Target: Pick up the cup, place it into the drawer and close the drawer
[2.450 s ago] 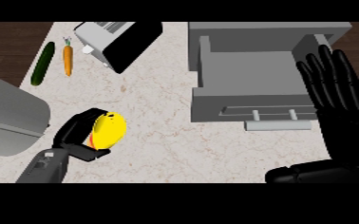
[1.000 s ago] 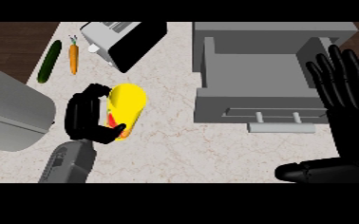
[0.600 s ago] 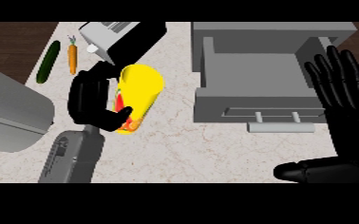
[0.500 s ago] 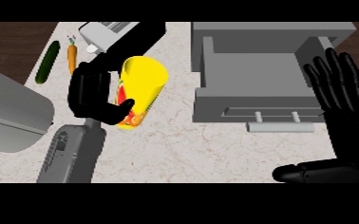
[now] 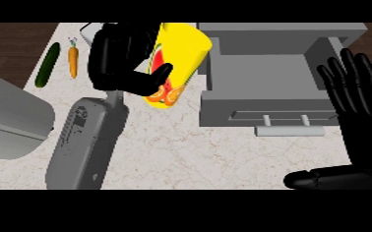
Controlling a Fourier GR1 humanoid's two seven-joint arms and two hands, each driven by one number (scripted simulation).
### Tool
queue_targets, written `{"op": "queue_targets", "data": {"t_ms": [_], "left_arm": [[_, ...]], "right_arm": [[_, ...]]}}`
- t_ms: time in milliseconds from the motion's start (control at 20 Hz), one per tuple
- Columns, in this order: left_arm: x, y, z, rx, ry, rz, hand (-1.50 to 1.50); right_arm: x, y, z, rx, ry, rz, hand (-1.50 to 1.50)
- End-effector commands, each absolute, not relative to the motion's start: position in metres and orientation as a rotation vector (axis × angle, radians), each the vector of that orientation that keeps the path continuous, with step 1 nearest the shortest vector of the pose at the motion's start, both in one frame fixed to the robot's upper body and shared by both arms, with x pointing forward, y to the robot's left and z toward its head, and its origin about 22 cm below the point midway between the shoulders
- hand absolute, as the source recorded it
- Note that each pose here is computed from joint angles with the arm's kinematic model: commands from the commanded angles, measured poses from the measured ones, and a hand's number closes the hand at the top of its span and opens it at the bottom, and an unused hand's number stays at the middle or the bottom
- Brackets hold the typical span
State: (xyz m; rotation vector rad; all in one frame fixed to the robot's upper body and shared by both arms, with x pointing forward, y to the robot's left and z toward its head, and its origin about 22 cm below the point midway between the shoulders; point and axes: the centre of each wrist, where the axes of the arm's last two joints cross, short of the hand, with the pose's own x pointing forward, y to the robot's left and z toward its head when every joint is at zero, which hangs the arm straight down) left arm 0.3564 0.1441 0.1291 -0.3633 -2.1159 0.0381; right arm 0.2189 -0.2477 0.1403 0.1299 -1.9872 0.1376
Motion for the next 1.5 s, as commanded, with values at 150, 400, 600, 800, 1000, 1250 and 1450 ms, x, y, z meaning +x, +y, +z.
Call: {"op": "queue_targets", "data": {"t_ms": [150, 400, 600, 800, 1000, 1250, 1450], "left_arm": [[0.370, 0.109, 0.169, -0.338, -2.097, -0.021, 1.50], [0.402, 0.093, 0.177, -0.312, -2.084, -0.063, 1.50], [0.406, 0.065, 0.168, -0.268, -2.040, -0.115, 1.50], [0.417, 0.057, 0.170, -0.252, -2.014, -0.103, 1.50], [0.428, 0.042, 0.177, -0.220, -2.005, -0.080, 1.50], [0.426, 0.029, 0.153, -0.180, -1.974, -0.114, 1.50], [0.431, 0.026, 0.152, -0.191, -1.927, -0.136, 1.50]], "right_arm": [[0.213, -0.244, 0.132, 0.134, -1.971, 0.136, -1.50], [0.226, -0.269, 0.132, 0.127, -1.988, 0.140, -1.50], [0.220, -0.263, 0.137, 0.131, -1.990, 0.130, -1.50], [0.213, -0.256, 0.126, 0.126, -1.990, 0.143, -1.50], [0.233, -0.250, 0.139, 0.126, -1.988, 0.157, -1.50], [0.235, -0.248, 0.138, 0.151, -2.003, 0.147, -1.50], [0.240, -0.240, 0.135, 0.154, -2.001, 0.158, -1.50]]}}
